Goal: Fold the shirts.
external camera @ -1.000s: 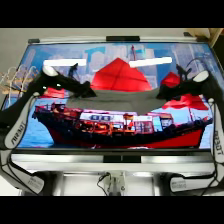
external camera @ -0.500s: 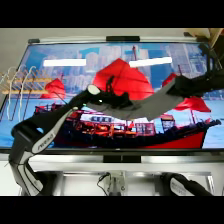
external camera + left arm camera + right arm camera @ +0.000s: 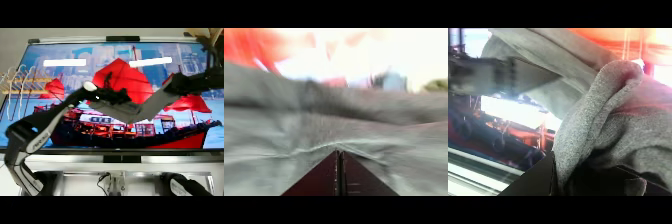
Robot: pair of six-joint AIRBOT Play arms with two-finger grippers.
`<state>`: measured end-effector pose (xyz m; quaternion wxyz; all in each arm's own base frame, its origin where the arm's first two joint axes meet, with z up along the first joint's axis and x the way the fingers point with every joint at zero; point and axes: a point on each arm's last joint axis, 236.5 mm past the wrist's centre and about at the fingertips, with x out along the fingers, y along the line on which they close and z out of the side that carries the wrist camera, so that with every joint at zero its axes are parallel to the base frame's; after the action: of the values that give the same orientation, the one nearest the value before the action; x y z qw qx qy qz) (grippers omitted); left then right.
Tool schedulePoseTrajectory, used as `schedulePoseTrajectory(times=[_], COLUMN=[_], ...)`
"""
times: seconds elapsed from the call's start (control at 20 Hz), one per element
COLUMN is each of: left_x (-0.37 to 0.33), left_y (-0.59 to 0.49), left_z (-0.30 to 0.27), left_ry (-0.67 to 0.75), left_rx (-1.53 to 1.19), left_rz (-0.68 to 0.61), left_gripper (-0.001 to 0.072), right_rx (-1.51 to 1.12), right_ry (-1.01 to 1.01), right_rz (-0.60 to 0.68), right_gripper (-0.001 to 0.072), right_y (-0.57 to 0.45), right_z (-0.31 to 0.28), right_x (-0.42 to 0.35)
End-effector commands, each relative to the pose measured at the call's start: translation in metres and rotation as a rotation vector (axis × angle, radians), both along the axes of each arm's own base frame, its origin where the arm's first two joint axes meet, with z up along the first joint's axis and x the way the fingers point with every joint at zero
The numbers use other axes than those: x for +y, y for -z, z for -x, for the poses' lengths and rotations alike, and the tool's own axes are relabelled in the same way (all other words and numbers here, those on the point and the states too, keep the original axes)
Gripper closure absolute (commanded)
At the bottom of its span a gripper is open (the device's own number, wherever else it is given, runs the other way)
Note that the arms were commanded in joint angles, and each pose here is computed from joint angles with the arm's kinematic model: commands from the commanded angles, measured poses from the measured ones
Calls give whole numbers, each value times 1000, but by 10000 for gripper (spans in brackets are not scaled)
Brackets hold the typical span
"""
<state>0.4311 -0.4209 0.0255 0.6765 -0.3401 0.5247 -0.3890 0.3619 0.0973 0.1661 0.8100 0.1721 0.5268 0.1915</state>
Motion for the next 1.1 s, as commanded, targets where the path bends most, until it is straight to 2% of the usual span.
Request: schedulePoseTrajectory(times=[0.0, 0.15, 0.3, 0.35, 0.4, 0.45, 0.55, 0.65, 0.8, 0.9, 0.95, 1.05], left_x=[118, 223, 284, 293, 298, 298, 296, 296, 300, 301, 301, 301], left_y=[-56, -137, -198, -210, -218, -221, -216, -204, -193, -192, -192, -192], left_z=[-47, -64, -49, -42, -34, -26, -12, -4, -4, -4, -4, -4], left_ry=[-103, -263, -359, -367, -364, -349, -303, -263, -254, -253, -253, -253], left_rx=[-146, -280, -378, -399, -413, -419, -411, -392, -391, -391, -391, -391], left_rz=[-118, -141, -148, -156, -166, -181, -228, -279, -340, -349, -348, -348], left_gripper=[672, 671, 670, 670, 670, 670, 670, 670, 670, 670, 670, 670], right_rx=[-79, -127, -75, -42, -2, 45, 59, 58, 155, 352, 446, 518], right_ry=[-35, -82, -55, -37, -10, 18, 8, -15, -37, -7, 8, 62], right_rz=[-28, -78, -153, -192, -246, -297, -289, -201, 95, 349, 377, 251], right_gripper=[649, 649, 647, 521, 167, 41, 41, 41, 42, 100, 100, 79], right_y=[19, 55, 118, 140, 156, 168, 172, 165, 168, 184, 192, 218], right_z=[-44, -78, -93, -93, -93, -92, -93, -97, -77, -35, -11, 17], right_x=[51, 131, 214, 237, 257, 269, 261, 216, 95, -5, -29, -24])
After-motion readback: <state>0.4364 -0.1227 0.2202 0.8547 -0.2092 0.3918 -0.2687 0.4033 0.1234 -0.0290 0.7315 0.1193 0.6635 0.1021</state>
